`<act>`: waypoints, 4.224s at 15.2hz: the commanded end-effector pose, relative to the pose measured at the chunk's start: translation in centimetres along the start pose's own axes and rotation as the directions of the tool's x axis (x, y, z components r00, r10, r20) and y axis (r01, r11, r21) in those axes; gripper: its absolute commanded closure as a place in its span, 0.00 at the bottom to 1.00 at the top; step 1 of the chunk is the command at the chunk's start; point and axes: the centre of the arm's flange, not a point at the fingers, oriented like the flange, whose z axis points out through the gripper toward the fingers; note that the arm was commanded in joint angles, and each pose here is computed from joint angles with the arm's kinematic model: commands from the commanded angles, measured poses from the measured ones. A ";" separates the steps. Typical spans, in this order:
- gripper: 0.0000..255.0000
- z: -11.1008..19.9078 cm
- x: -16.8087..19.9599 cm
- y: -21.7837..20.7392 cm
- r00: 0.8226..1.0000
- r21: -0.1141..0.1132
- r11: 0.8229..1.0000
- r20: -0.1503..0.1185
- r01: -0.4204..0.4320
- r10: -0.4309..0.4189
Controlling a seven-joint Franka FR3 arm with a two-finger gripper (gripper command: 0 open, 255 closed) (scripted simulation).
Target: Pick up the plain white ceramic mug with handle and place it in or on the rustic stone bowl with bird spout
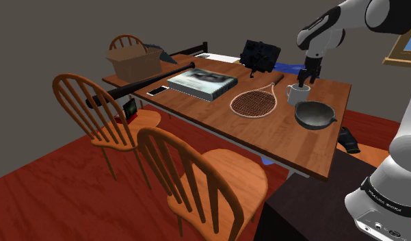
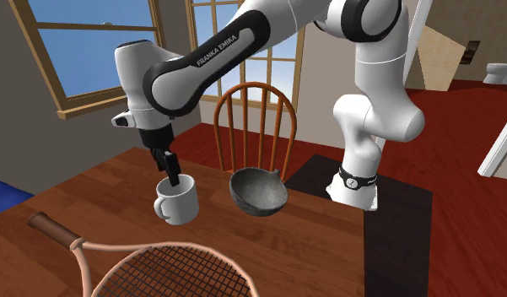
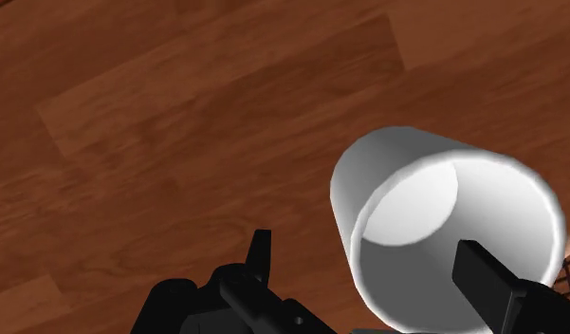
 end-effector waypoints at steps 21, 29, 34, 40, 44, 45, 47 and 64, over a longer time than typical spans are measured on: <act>1.00 3.4 0.2 0.1 1.000 -0.001 1.000 -0.001 0.000 0.000; 1.00 0.3 0.1 0.1 1.000 -0.001 1.000 -0.001 0.000 0.000; 1.00 -2.4 0.0 0.1 1.000 -0.001 1.000 -0.001 0.000 0.000; 1.00 -5.5 0.0 0.1 1.000 -0.001 1.000 -0.001 0.000 0.000; 1.00 -7.7 -0.1 0.1 1.000 -0.001 1.000 -0.001 0.000 0.000; 1.00 -8.2 -0.1 0.1 1.000 -0.001 1.000 -0.001 0.000 0.000; 1.00 -9.2 -0.1 0.1 1.000 -0.001 1.000 -0.001 0.000 0.000; 1.00 -14.5 -8.7 -6.2 1.000 -0.001 1.000 -0.001 0.000 0.000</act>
